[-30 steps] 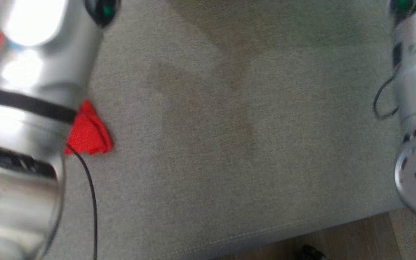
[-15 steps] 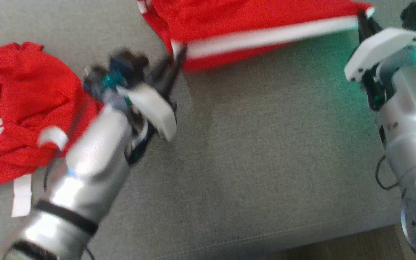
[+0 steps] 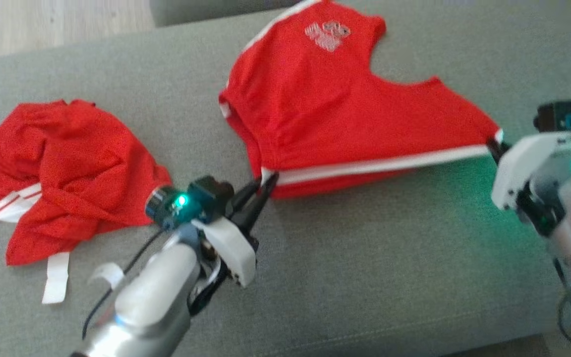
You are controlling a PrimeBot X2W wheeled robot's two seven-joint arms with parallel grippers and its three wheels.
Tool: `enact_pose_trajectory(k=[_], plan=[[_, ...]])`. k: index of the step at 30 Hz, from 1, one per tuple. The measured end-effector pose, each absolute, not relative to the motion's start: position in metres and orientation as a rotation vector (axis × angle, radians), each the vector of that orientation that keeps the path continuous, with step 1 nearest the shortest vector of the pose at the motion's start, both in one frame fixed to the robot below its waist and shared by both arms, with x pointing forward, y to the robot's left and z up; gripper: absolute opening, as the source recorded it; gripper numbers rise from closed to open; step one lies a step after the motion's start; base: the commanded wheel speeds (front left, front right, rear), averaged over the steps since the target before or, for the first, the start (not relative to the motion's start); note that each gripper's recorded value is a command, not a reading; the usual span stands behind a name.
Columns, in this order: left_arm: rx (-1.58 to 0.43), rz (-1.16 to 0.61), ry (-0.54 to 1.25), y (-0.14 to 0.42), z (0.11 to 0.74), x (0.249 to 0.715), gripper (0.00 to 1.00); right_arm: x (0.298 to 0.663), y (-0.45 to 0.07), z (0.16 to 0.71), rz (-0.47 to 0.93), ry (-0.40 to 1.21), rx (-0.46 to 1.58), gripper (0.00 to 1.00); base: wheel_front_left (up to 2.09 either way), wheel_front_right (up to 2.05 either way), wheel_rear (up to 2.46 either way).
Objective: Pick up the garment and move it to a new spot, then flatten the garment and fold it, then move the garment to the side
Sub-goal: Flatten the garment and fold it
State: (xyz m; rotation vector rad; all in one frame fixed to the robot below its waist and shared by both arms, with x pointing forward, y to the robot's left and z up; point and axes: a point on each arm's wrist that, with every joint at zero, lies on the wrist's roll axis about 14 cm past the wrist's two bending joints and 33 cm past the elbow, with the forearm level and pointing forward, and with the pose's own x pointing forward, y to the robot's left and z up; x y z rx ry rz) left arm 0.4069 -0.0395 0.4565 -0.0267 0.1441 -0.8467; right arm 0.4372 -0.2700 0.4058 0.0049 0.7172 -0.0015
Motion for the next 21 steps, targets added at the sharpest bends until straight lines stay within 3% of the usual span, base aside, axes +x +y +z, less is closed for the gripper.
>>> enact_pose_trajectory(k=[14, 21], plan=[[-0.081, -0.872, 0.141, -0.049, 0.463, 0.330, 0.00, 0.325, -0.300, 0.398, 0.014, 0.901, 0.055, 0.00, 0.00, 0.00, 0.00], [-0.099, -0.892, 0.148, -0.052, 0.462, 0.309, 0.00, 0.314, -0.306, 0.409, 0.018, 0.905, 0.059, 0.00, 0.00, 0.00, 0.00]])
